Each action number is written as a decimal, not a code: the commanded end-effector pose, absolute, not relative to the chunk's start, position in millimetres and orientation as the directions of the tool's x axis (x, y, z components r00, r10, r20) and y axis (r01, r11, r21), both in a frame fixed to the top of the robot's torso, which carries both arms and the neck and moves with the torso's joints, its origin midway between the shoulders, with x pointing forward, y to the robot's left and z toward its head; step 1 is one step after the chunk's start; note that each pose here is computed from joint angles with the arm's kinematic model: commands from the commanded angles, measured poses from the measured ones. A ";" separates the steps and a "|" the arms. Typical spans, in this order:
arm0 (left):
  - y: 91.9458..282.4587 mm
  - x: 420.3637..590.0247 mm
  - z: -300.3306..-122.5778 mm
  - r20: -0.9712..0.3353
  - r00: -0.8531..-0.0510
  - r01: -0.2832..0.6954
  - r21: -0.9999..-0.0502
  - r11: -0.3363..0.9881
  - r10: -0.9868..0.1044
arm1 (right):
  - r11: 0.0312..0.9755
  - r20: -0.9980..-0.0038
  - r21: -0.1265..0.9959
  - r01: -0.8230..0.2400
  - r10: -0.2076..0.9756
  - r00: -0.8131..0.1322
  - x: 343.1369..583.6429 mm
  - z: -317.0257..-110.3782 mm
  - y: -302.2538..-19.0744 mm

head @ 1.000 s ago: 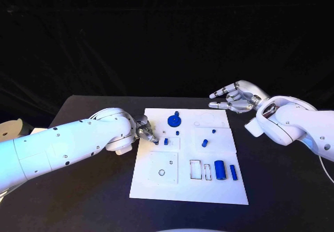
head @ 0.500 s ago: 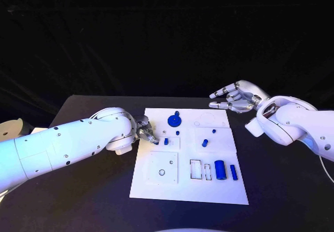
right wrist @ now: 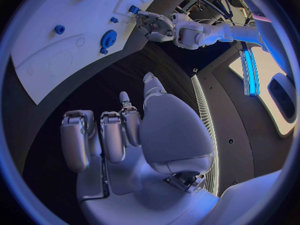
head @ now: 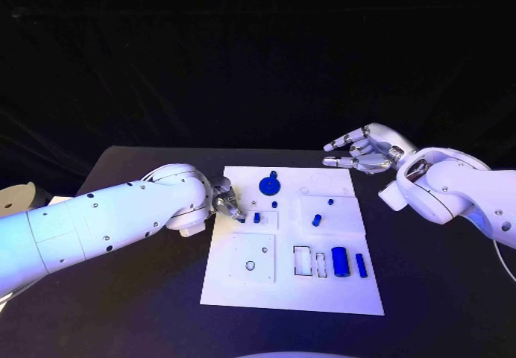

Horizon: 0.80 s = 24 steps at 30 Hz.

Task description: Assemble the parts on the task board

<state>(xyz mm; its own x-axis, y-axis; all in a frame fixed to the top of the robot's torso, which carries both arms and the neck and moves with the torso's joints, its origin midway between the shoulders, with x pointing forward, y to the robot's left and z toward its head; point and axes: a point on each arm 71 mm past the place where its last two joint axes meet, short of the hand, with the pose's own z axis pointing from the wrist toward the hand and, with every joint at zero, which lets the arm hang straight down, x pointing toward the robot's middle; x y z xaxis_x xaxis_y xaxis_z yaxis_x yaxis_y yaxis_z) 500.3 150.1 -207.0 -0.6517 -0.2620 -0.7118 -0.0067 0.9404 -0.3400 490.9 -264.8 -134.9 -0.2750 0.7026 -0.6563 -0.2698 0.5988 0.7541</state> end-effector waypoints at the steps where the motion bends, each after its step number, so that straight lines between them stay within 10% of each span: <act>1: 145.4 495.4 -216.1 -0.681 -0.701 0.009 -0.304 0.952 -0.211 | 0.598 -0.661 0.750 -0.281 0.694 -0.285 490.2 -135.1 -263.4; 24: 142.1 498.0 -218.9 -0.683 -0.703 0.008 -0.288 0.957 -0.200 | 0.599 -0.661 0.750 -0.280 0.694 -0.285 490.1 -135.1 -264.0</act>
<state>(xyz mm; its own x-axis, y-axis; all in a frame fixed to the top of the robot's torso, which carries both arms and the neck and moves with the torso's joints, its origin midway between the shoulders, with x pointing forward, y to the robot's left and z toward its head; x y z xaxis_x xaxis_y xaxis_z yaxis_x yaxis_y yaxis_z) 504.8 146.5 -207.4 -0.6633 -0.2370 -0.7099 -0.0054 0.9500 -0.3121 490.8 -265.4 -134.8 -0.2743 0.7026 -0.6566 -0.2693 0.5994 0.7538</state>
